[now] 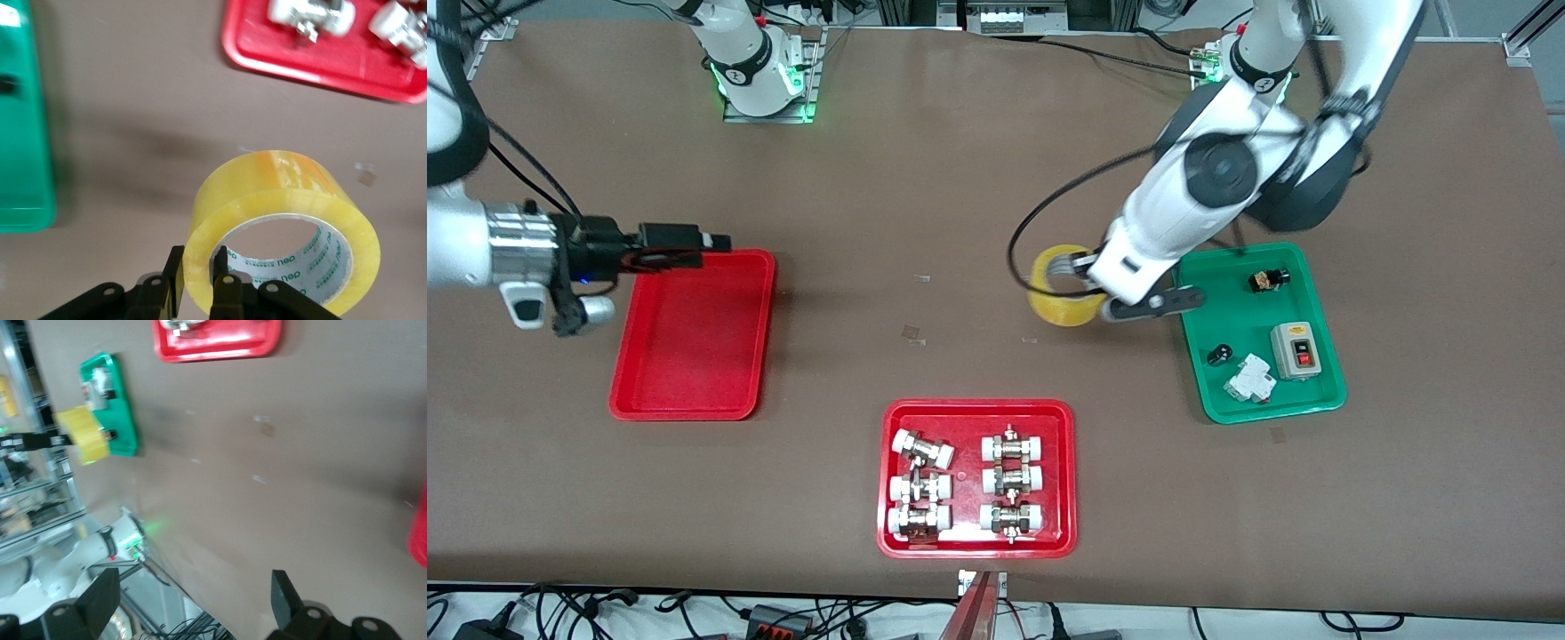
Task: Left arm passes tape to right arm into tray
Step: 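Carry the tape with the left gripper while the right gripper reaches toward it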
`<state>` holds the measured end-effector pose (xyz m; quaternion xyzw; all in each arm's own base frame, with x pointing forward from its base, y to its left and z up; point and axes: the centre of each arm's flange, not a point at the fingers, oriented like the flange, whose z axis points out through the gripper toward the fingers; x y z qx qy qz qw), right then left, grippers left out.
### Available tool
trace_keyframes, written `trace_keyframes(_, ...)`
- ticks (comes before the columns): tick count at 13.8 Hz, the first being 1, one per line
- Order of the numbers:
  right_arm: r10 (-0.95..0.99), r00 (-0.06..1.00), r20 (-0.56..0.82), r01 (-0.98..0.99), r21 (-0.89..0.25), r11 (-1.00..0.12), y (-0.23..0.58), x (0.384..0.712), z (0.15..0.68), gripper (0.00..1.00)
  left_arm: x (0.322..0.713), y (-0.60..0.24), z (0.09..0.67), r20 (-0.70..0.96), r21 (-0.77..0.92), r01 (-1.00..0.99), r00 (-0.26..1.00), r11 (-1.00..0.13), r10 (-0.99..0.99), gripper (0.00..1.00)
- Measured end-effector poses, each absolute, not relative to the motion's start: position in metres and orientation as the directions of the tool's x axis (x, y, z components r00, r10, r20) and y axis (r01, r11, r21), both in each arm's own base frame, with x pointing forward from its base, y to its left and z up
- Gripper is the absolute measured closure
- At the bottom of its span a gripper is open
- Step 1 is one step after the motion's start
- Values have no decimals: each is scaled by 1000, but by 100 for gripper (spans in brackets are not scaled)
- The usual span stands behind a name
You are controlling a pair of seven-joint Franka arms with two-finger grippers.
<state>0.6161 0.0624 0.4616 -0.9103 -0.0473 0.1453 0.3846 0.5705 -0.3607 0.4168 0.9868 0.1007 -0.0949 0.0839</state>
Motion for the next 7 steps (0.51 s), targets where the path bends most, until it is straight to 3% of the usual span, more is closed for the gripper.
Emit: trace_keyframes(7,275,959,-71,85,-852,-517,72,643,379,0,592,-449,359,-237,313,408,908,-857,346,79)
